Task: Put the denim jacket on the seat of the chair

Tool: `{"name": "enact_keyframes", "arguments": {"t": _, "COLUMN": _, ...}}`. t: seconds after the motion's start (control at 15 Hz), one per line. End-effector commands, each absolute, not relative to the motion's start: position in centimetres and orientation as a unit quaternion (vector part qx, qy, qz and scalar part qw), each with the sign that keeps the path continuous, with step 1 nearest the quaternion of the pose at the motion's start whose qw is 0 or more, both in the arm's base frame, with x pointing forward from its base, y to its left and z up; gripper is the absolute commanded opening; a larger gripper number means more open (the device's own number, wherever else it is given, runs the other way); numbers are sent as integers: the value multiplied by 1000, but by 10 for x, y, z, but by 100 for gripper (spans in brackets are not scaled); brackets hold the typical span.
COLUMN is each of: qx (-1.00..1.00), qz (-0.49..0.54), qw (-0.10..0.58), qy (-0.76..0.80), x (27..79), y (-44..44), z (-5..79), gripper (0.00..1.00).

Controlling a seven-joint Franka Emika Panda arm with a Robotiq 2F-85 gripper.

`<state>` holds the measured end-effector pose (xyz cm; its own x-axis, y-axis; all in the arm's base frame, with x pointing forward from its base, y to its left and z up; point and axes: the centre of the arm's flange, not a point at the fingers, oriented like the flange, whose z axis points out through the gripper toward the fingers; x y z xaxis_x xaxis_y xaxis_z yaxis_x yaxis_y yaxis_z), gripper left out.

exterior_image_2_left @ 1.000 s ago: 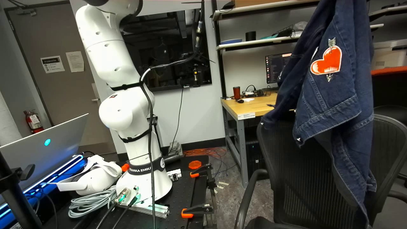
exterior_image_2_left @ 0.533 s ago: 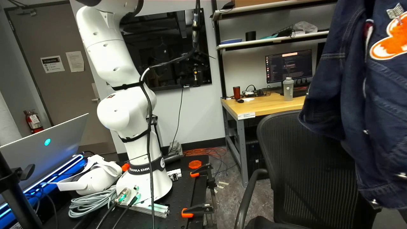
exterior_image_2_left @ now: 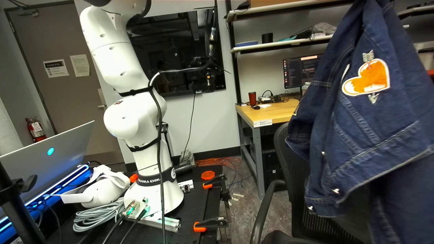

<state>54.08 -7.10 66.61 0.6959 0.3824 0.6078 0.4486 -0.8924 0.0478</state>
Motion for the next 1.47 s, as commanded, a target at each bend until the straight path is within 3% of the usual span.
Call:
{"name": "enact_keyframes", "arguments": {"t": 0.0, "qx": -912, "qz": -318, "qw": 46, "qy": -257, "x": 519, "y": -53, "z": 668, "gripper": 1}}
{"name": "enact_keyframes", "arguments": {"t": 0.6, "qx": -930, "qz": -253, "qw": 59, "qy": -262, "x": 496, "y": -56, "z": 616, "gripper": 1}}
{"name": "enact_keyframes", "arguments": {"t": 0.73, "qx": -932, "qz": -235, "qw": 57, "qy": -269, "x": 489, "y": -55, "z": 607, "gripper": 32}}
{"name": "enact_keyframes", "arguments": {"t": 1.33, "qx": -928, "qz": -238, "qw": 51, "qy": -281, "x": 472, "y": -49, "z": 616, "gripper": 98}}
{"name": "enact_keyframes", "arguments": {"t": 1.4, "qx": -927, "qz": -240, "qw": 51, "qy": -282, "x": 472, "y": -48, "z": 617, "gripper": 100}}
